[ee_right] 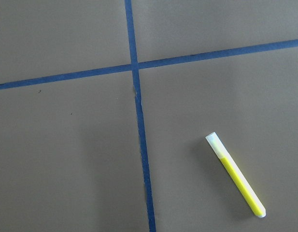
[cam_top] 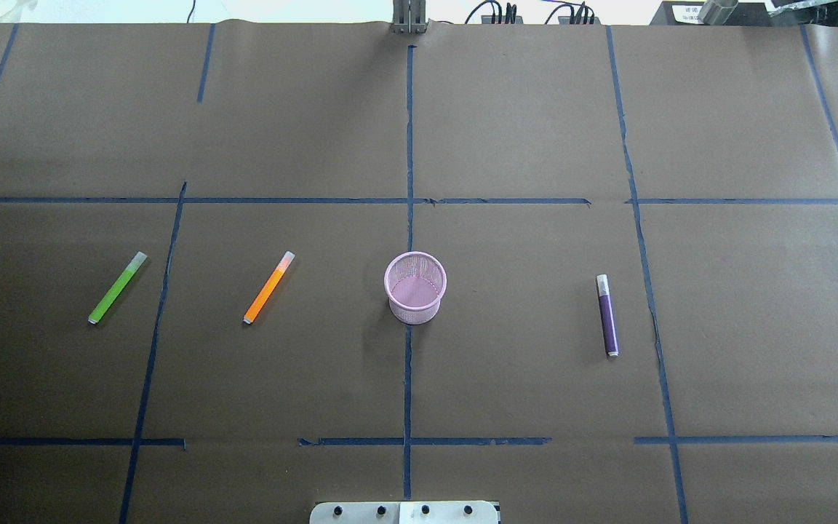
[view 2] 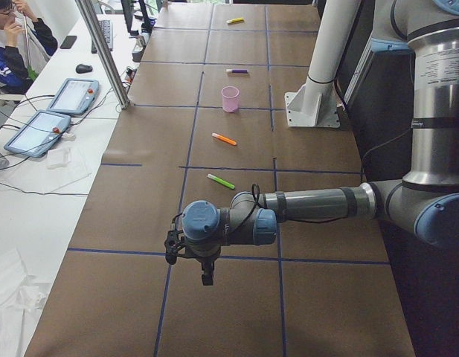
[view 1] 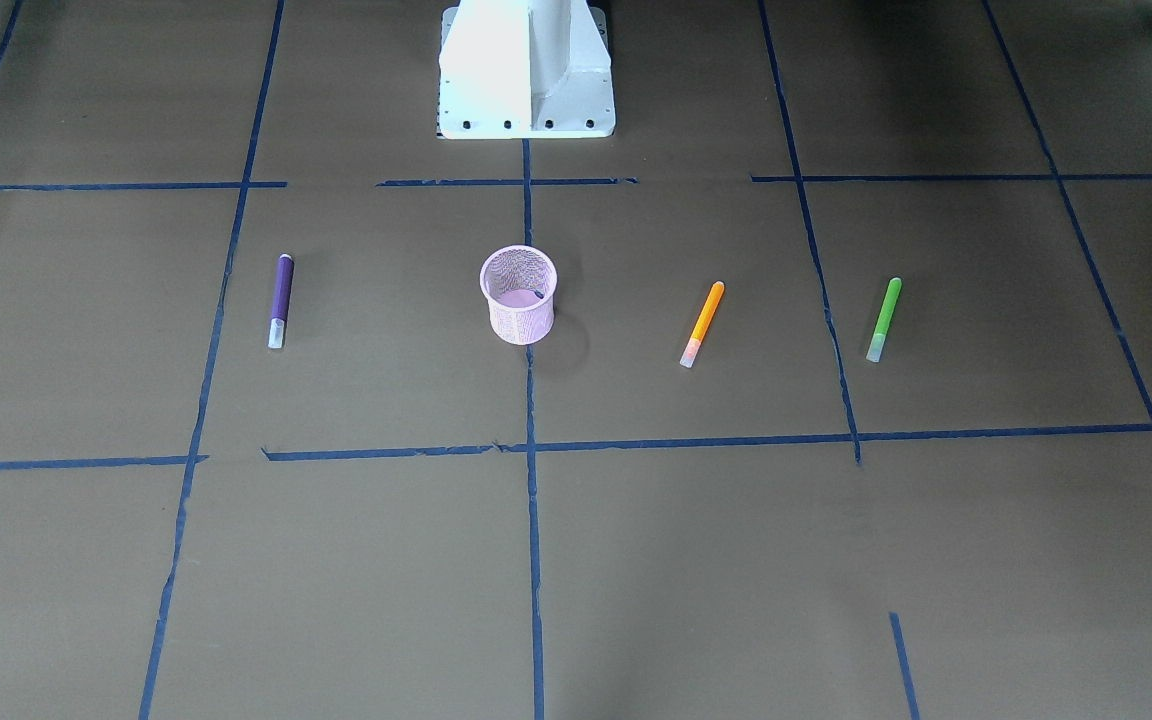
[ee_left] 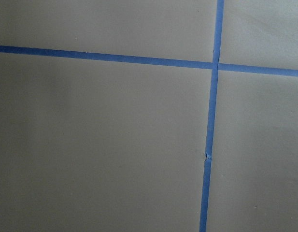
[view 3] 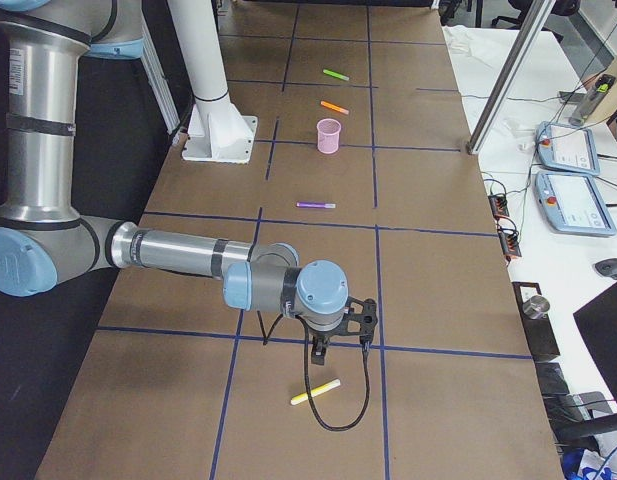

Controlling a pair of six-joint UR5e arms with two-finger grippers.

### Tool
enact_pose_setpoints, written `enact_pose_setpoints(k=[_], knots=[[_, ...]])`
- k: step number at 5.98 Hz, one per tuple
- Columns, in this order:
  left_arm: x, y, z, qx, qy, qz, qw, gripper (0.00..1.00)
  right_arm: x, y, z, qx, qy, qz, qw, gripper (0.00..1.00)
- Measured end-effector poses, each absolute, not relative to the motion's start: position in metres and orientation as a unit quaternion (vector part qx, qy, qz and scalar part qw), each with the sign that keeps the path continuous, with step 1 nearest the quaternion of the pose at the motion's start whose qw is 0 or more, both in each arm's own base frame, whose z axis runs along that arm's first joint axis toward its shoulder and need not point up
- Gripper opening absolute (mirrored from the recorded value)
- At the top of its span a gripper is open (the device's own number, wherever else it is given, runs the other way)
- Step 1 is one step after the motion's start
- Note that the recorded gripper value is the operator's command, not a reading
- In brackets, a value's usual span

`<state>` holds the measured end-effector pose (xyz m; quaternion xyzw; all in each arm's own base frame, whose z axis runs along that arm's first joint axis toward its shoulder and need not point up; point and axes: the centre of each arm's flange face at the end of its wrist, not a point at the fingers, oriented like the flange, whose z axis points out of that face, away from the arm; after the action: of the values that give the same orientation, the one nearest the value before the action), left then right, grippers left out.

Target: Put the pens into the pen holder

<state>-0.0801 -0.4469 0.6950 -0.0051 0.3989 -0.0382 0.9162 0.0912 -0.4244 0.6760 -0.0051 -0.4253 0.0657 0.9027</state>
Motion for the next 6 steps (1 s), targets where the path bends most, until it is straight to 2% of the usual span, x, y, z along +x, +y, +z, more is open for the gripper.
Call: enact_pose_setpoints(k=[6], knots=[[-0.0800,-0.4479,0.6960,-0.006,0.399,-0.038,0.916,1.00,0.0920,-0.4270,0.6721,-0.001,-0.425,0.065,0.903,1.00]])
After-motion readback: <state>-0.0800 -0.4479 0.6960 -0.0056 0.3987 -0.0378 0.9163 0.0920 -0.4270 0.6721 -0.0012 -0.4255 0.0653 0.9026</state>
